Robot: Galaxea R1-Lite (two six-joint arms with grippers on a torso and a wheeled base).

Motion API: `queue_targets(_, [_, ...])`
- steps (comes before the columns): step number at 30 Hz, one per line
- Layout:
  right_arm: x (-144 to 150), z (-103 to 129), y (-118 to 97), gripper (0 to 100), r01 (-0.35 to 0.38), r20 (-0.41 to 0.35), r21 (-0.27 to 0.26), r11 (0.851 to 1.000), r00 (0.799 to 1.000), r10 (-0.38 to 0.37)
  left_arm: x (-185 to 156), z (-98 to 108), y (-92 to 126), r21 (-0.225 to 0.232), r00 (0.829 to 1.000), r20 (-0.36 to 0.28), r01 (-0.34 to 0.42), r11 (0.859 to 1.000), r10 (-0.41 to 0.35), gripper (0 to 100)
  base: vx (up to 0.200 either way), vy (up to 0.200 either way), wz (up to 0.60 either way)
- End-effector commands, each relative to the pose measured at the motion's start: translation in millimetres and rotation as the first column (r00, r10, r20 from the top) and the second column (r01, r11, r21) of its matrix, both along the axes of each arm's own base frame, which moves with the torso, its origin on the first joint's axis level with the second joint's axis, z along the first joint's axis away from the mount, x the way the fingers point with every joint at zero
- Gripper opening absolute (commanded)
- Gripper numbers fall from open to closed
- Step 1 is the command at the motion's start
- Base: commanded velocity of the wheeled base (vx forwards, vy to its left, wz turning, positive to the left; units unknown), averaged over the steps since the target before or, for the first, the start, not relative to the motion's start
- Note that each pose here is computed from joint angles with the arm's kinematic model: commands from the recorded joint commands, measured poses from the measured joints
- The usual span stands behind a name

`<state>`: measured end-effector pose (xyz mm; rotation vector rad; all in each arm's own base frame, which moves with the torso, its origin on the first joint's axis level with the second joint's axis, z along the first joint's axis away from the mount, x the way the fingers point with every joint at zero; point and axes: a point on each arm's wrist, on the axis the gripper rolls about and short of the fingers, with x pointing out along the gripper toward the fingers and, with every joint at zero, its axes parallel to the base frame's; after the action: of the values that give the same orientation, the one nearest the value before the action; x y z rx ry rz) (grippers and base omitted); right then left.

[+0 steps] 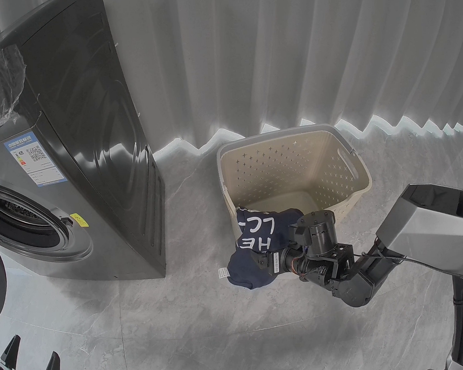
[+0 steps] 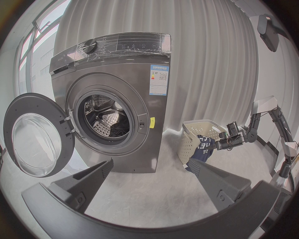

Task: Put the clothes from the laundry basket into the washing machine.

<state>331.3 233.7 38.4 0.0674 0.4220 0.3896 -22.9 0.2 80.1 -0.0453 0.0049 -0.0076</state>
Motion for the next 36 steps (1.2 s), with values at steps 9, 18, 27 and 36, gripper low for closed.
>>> queue_targets(9, [30, -6, 2, 100, 0.038, 0.045, 0.015, 0.999, 0.998, -0.039, 0, -5, 0, -0.005, 1.000, 0.000, 0.000, 1.000, 0.000, 100, 0.000, 0.000, 0.00])
queue_targets(18, [39, -7, 9, 100, 0.036, 0.077, 0.039, 0.999, 0.996, -0.039, 0, -5, 0, -0.005, 1.000, 0.000, 0.000, 1.000, 0.000, 100, 0.000, 0.000, 0.00])
queue_targets(27, [23, 11, 9, 0, 0.008, 0.102, 0.056, 0.998, 0.995, -0.014, 0, -5, 0, -0.005, 1.000, 0.000, -0.002, 1.000, 0.002, 100, 0.000, 0.000, 0.00])
queue_targets(36, [-36, 87, -26, 0, -0.030, 0.172, 0.104, 0.994, 0.985, 0.012, 0, -5, 0, -0.002, 1.000, -0.001, -0.002, 1.000, 0.002, 100, 0.000, 0.000, 0.00])
